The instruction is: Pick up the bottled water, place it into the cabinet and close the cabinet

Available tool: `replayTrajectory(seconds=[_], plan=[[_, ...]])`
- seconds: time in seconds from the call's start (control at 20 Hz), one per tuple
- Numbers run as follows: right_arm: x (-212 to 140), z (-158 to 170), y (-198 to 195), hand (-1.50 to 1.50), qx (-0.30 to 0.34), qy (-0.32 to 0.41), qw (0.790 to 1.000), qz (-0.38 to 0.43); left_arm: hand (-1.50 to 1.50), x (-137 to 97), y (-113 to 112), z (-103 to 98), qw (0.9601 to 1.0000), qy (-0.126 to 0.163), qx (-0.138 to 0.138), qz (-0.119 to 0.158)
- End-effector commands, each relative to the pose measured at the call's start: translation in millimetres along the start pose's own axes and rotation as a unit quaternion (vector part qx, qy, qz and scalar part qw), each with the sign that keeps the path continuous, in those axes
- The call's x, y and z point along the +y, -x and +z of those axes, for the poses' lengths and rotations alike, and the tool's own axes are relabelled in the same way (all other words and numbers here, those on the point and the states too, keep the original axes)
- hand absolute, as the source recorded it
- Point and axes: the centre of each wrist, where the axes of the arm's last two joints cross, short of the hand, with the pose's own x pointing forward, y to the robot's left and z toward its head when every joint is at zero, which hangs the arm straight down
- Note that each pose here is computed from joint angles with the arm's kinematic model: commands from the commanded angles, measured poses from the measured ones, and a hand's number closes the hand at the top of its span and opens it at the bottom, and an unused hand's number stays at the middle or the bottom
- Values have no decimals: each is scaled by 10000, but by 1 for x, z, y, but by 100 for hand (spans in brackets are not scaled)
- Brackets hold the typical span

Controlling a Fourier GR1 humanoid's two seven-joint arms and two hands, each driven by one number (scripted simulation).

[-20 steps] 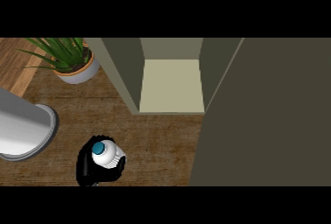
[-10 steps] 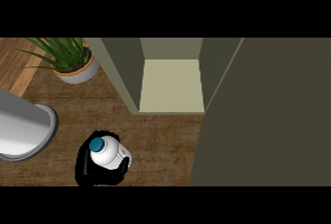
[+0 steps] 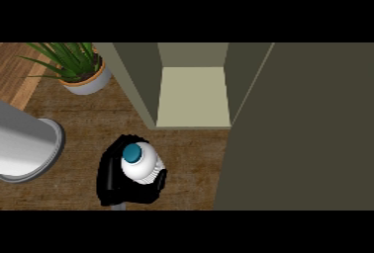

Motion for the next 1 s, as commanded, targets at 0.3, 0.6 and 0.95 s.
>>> replayTrajectory(seconds=[0.3,0.6,0.95], plan=[[0,15,-29,-150,-282,145,9994,98,150,-64,-31,-38,9997,105,30,-205],[-7,13,-13,-150,-269,58,9995,126,150,-77,-33,-79,9986,-122,-312,-401],[0,23,-21,-150,-215,126,9997,29,150,-90,-20,-112,9962,-251,-194,-811]])
